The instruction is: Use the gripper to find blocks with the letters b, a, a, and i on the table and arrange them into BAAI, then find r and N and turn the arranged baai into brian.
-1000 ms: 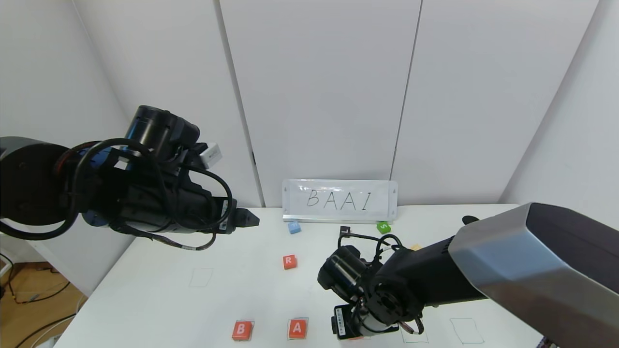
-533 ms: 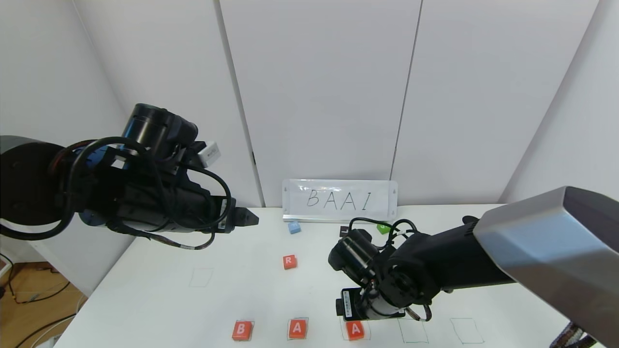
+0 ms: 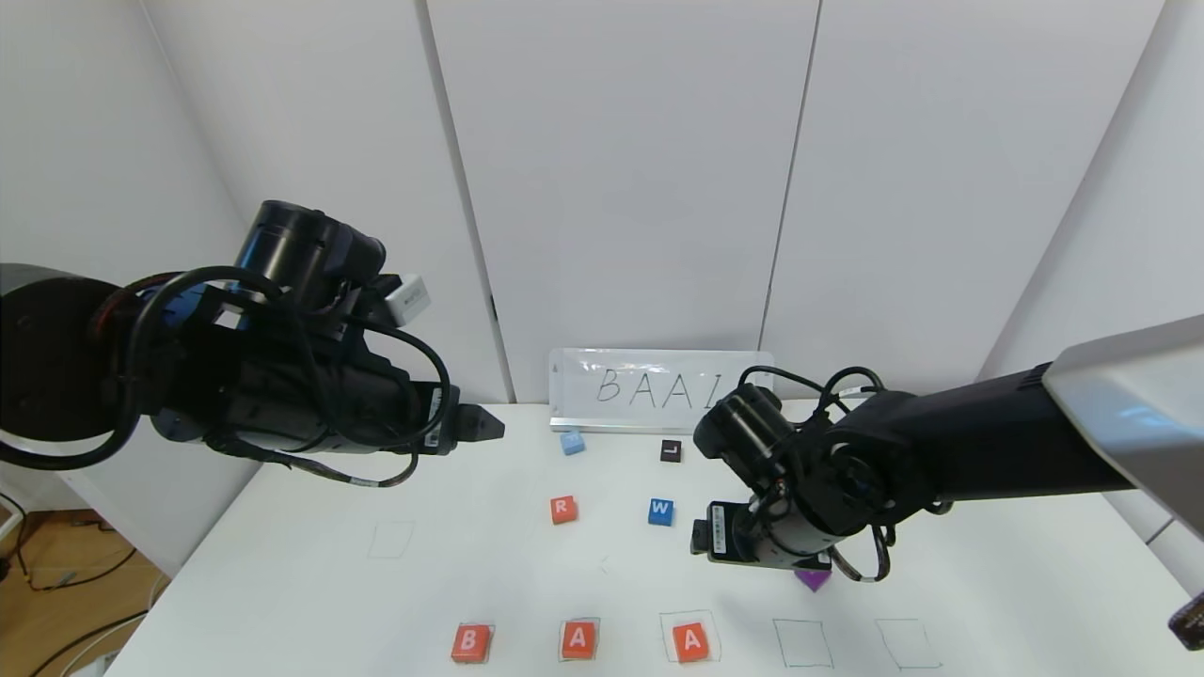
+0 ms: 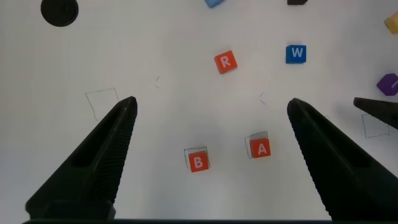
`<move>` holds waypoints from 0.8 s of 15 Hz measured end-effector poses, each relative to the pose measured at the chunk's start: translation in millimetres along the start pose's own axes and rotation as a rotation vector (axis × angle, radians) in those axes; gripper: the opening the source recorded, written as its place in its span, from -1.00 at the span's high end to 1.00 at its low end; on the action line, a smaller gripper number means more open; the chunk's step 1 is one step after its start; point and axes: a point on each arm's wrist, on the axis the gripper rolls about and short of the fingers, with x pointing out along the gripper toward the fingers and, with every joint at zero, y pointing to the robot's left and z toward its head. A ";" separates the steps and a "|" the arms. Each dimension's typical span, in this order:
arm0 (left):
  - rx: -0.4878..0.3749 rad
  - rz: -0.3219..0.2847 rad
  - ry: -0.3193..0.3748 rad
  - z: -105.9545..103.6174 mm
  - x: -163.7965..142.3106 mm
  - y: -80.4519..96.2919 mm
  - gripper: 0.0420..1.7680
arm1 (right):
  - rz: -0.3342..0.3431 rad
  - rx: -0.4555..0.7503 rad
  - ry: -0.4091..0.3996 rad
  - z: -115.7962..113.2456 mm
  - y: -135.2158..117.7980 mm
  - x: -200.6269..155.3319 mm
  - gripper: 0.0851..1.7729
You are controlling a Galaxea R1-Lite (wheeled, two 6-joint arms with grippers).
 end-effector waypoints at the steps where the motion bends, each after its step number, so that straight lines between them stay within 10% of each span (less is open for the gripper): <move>1: 0.000 -0.001 -0.001 -0.1 -0.6 -0.2 -0.94 | -0.006 0.026 -0.002 4.5 -4.6 -4.5 -0.89; 12: 0.000 -0.028 0.000 0.0 -2.4 -0.8 -0.94 | -0.113 0.370 0.037 23.4 -44.2 -19.8 -0.91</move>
